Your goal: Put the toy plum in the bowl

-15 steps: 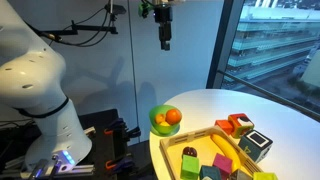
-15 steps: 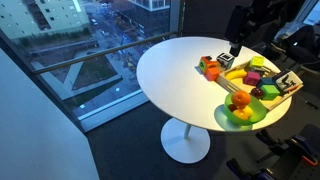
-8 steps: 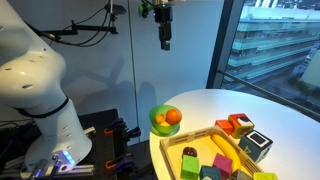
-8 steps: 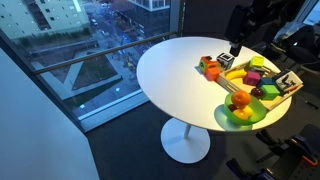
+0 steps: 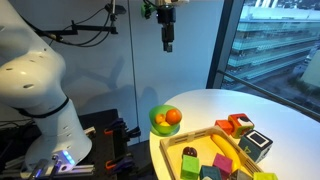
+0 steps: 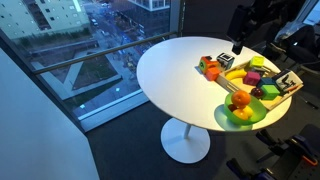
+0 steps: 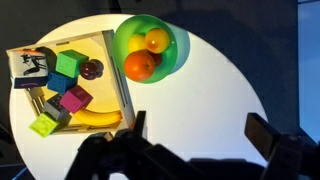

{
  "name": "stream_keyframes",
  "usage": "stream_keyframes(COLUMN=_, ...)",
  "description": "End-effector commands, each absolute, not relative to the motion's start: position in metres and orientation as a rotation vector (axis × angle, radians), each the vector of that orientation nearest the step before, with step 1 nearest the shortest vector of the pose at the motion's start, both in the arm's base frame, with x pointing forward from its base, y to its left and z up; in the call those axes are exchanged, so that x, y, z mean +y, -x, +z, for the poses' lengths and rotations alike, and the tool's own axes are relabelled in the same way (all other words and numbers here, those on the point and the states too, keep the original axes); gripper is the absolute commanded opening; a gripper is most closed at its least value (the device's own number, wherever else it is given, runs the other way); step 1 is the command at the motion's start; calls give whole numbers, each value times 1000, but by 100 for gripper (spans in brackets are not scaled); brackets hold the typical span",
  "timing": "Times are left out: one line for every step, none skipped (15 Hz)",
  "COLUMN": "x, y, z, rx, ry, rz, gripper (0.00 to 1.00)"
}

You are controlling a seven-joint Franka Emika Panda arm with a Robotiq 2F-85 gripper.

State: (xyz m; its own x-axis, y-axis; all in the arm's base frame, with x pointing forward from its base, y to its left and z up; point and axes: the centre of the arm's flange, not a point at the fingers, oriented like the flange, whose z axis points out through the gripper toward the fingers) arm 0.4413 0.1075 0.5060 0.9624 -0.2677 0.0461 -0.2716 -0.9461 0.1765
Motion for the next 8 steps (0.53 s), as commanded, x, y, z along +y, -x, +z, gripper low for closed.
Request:
stream_keyframes(x=87, y=-449, z=501, rx=-476, ry=-2914, rz=42, gripper=100)
stream_keyframes(x=80, y=-451, z=499, rx=-494, ry=-2919, rz=38, gripper=100)
stream_keyframes(x=73, y=-453, z=497, rx=-515, ry=-2923, rz=31, gripper=100)
stream_keyframes(x=66, y=-455, z=495, rx=-536, ry=-2929, rz=27, gripper=100)
stream_keyframes(x=57, y=-457, z=492, rx=-560, ry=-2937, rz=20, gripper=100)
stream_keyframes(x=49, y=-458, z=490, rx=-580, ry=-2942, rz=19, gripper=100)
stream_keyframes(x=40, y=-460, z=486, rx=-607, ry=-2946, rz=19, gripper=100)
stream_keyframes(x=30, y=-462, z=483, rx=-628, ry=-2958, rz=16, gripper=100)
